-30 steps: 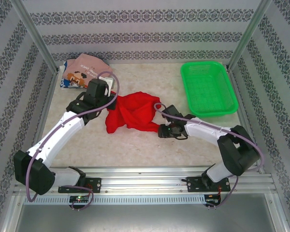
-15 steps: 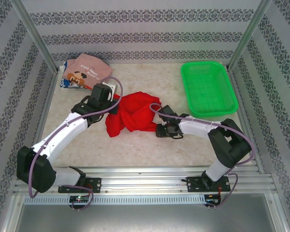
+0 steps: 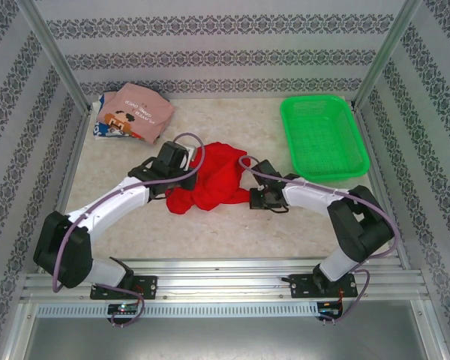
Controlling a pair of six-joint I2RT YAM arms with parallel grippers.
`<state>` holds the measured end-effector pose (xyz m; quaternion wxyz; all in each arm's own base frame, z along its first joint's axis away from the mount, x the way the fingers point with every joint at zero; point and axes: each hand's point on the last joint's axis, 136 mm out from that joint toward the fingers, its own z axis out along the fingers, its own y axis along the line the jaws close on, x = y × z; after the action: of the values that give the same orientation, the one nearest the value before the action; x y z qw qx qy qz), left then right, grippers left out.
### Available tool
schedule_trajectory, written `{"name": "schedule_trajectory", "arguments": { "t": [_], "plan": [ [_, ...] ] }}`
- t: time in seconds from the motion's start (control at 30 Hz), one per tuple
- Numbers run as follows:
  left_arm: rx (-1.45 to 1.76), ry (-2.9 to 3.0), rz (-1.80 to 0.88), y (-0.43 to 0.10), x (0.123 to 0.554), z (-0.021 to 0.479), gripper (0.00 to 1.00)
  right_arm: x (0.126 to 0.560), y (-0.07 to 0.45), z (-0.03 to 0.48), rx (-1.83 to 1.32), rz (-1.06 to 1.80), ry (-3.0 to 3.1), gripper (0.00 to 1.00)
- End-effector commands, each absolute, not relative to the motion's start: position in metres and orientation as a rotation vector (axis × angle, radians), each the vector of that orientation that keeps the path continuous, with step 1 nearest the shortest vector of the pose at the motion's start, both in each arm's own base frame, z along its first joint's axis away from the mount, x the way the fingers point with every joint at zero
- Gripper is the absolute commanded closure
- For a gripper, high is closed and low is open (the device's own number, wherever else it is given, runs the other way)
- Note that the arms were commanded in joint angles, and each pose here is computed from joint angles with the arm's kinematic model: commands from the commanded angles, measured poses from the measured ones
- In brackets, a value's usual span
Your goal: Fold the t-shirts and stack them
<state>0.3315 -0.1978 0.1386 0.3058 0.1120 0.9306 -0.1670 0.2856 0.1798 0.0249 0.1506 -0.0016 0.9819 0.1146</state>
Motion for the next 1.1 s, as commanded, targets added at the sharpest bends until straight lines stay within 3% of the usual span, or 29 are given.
{"name": "schedule_trajectory", "arguments": {
  "t": [0.0,0.07,0.17,0.5,1.07],
  "plan": [
    [0.328,2.464,-0.706,-0.234,0.317,0.133,0.69,0.282,0.163,0.027,0.006,0.291,2.820,1.00],
    [0.344,2.451,-0.803,-0.243,0.309,0.137,0.55,0.281,0.159,0.026,0.019,0.287,2.824,1.00],
    [0.327,2.408,-0.786,-0.237,0.307,0.154,0.43,0.281,0.155,0.025,0.030,0.288,2.828,1.00],
    [0.244,2.298,-0.638,-0.199,0.311,0.193,0.34,0.280,0.153,0.022,0.025,0.291,2.840,1.00],
    [0.244,2.324,-0.970,-0.239,0.382,0.156,0.43,0.274,0.150,0.020,0.015,0.287,2.854,1.00]
  ]
}}
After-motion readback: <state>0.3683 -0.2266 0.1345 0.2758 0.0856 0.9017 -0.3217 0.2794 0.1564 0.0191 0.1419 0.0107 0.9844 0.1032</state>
